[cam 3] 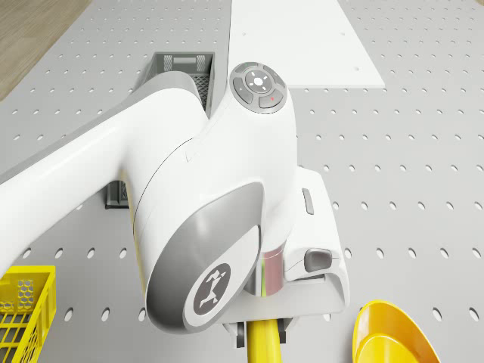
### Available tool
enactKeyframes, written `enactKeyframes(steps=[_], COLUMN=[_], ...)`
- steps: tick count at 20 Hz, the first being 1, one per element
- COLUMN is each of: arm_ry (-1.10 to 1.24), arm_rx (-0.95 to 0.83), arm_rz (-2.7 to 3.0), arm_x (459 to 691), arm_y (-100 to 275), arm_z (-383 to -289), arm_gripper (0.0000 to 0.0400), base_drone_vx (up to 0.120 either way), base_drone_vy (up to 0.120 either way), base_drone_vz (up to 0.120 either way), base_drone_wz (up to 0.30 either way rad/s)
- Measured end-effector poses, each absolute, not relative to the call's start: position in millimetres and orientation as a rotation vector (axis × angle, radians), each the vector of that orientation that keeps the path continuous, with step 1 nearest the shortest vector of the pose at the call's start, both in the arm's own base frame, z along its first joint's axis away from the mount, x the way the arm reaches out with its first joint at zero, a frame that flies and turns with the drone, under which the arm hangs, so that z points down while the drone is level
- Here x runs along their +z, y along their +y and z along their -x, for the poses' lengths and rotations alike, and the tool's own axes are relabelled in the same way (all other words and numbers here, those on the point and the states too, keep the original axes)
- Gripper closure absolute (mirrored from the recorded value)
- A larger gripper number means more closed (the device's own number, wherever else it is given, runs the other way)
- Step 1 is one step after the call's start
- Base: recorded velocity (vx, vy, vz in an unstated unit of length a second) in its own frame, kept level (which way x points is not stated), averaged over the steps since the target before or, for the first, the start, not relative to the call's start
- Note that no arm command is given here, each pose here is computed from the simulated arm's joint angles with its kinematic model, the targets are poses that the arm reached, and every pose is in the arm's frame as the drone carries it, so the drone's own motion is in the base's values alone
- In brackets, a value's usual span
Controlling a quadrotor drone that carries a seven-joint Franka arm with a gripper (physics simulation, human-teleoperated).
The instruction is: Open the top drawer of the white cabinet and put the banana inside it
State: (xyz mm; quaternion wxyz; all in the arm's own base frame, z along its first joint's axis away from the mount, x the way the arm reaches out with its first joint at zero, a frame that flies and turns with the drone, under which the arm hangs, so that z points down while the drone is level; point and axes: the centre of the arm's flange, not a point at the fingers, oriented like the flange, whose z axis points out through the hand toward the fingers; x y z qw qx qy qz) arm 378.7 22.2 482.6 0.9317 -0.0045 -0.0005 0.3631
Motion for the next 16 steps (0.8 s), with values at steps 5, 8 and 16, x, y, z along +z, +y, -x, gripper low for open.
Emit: enactKeyframes(steps=[5,8,16], arm_ry=[-0.001,-0.001,-0.001], arm_rx=[0.743,0.743,0.743], arm_rz=[0.009,0.009,0.009], arm_x=[482.6,482.6,482.6], arm_y=[22.2,22.2,22.2], arm_z=[-378.7,-378.7,-378.7], arm_gripper=[0.021,0.021,0.021], base_drone_vx=[-0.12,-0.12,-0.12], base_drone_vy=[0.0,0.0,0.0], base_drone_vz=[0.12,0.12,0.12], base_drone_wz=[0.0,0.0,0.0])
